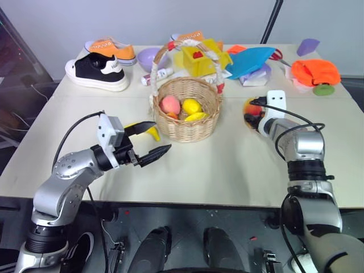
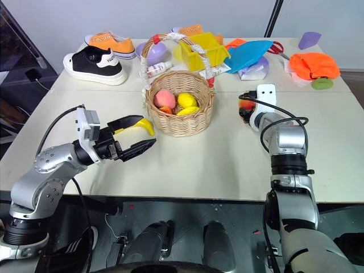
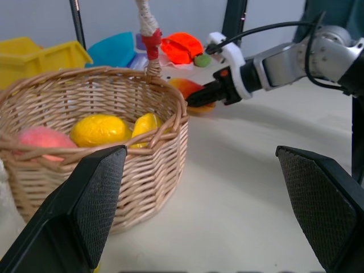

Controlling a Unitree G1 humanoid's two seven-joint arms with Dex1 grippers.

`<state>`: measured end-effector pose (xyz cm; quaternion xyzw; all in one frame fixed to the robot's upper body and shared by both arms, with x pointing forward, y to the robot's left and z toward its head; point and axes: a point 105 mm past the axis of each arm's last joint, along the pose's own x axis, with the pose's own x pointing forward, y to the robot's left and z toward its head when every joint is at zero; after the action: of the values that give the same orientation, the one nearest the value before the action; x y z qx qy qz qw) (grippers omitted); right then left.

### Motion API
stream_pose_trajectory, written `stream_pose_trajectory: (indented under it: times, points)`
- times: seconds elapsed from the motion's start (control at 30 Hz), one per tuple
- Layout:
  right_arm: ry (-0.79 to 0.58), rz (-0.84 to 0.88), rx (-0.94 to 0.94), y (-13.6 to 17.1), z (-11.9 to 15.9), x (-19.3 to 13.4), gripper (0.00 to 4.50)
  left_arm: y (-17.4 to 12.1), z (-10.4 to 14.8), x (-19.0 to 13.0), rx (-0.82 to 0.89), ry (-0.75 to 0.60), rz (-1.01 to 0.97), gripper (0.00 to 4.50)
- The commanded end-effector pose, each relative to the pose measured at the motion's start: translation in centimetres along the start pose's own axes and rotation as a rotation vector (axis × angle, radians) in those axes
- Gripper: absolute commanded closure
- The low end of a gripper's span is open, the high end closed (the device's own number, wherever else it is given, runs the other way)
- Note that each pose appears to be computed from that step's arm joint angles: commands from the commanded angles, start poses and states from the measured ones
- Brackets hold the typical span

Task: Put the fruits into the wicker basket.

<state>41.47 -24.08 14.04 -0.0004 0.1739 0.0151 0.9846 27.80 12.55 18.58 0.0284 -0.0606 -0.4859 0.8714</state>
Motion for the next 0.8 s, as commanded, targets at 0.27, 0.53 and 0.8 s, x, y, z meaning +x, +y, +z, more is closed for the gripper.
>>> stream_pose_trajectory:
  times: [0.27,0.53,0.8]
  points:
    - [-0.135,0.592,-0.242,4.5,2.8,-11.8,2.38,1.1,0.2,-2.1,0.025,-0.029,0.089,0.00]
    - [-0.202,0.862,-0.273,11.9,4.7,-13.8,2.38,1.2,0.1,-1.6,0.041,-0.026,0.067,0.00]
    - [-0.339,0.828,-0.322,18.7,7.9,-9.6,2.38,1.0,0.0,-1.6,0.039,-0.035,0.083,0.00]
